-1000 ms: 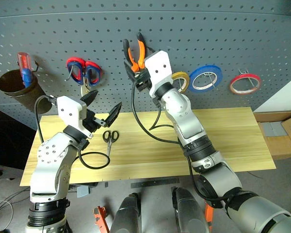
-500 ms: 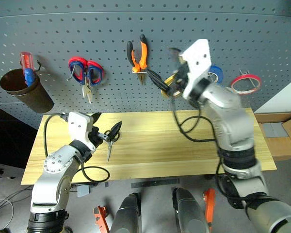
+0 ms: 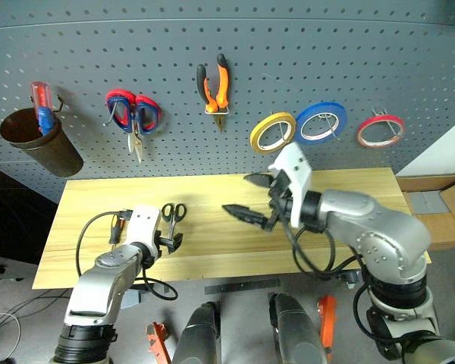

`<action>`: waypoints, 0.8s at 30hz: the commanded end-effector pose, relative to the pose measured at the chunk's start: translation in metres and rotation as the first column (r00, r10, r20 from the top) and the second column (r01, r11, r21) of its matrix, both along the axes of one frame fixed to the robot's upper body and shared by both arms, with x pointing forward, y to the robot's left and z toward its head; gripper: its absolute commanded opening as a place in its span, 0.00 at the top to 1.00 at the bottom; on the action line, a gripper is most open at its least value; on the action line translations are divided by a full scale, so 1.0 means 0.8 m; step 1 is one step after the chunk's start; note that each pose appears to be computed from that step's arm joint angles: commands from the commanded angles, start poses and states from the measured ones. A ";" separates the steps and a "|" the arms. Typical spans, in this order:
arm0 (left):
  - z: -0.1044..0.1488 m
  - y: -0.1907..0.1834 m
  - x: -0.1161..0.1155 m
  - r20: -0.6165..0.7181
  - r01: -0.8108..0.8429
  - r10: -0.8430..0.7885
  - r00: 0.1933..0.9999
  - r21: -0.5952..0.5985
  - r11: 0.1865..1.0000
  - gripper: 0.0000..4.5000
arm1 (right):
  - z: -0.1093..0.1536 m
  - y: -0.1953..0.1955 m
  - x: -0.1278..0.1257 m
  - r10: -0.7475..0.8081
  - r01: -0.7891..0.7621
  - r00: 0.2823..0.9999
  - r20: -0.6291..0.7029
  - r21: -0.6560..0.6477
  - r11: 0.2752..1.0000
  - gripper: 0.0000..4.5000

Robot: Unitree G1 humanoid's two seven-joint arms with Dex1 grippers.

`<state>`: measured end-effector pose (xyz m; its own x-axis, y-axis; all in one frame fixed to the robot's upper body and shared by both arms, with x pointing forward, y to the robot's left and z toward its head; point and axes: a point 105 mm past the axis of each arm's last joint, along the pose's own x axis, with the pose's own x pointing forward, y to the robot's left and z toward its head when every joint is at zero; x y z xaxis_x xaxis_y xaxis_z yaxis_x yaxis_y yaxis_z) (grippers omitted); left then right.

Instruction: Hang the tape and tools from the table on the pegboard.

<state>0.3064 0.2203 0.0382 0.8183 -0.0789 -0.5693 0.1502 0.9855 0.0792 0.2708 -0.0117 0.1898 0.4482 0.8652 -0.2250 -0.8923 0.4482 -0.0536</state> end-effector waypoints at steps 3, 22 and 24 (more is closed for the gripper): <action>-0.012 0.002 0.016 -0.017 -0.045 0.045 0.999 0.019 0.999 0.00 | -0.001 0.005 -0.007 0.015 -0.008 0.995 0.097 -0.071 0.997 0.03; -0.036 0.003 0.035 -0.045 -0.107 0.106 0.993 -0.017 0.994 0.84 | 0.000 -0.003 0.000 0.000 0.015 0.991 0.133 -0.115 0.993 0.02; -0.036 0.003 0.035 -0.037 -0.106 0.105 0.994 -0.016 0.994 0.97 | -0.001 -0.005 0.001 -0.006 0.023 0.991 0.137 -0.121 0.992 0.02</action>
